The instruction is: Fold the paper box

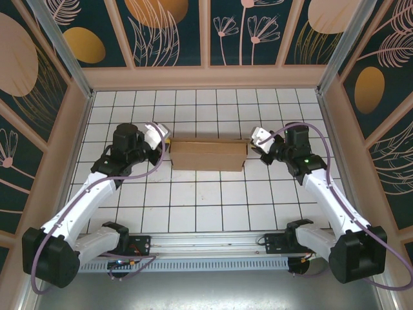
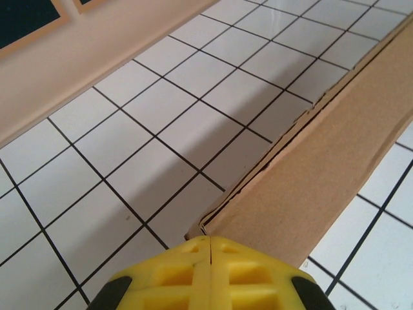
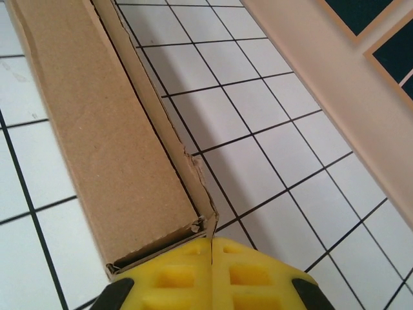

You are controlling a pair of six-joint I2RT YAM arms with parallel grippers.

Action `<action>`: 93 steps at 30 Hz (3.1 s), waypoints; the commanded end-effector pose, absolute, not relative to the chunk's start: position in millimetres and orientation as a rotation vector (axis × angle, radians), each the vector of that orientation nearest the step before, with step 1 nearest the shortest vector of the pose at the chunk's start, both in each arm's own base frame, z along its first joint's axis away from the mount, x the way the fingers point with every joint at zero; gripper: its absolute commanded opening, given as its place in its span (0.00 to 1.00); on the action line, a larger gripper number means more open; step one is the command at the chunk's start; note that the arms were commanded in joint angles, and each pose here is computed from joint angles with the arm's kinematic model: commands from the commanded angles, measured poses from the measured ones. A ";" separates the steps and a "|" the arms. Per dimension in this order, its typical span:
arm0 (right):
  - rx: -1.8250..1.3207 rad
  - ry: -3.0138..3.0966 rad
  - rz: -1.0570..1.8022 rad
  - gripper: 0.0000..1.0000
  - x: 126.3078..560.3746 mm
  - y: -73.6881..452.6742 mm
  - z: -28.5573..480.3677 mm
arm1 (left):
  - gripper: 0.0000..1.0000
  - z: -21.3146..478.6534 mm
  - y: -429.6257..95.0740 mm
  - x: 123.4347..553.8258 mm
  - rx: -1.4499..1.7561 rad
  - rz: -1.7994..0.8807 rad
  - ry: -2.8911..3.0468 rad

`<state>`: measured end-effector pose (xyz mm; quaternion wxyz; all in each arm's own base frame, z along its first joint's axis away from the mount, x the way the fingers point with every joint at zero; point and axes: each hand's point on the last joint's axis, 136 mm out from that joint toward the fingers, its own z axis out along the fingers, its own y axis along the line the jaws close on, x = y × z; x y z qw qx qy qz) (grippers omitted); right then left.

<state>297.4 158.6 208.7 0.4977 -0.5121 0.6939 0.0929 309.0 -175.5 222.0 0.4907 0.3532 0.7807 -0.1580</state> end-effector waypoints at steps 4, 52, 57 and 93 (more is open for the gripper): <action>-1.238 1.656 0.328 0.03 291.4 174.5 219.7 | 0.00 232.7 -182.5 307.2 0.830 -0.454 1.888; -0.384 2.393 0.582 0.00 334.0 193.7 213.7 | 0.00 236.7 -184.4 331.3 0.347 -0.682 2.208; -0.243 2.430 0.633 0.00 335.0 194.1 212.8 | 0.00 227.4 -181.0 330.8 0.299 -0.676 2.251; -0.186 2.350 0.499 0.00 318.4 177.0 184.0 | 0.00 195.6 -168.1 328.1 0.061 -0.689 2.306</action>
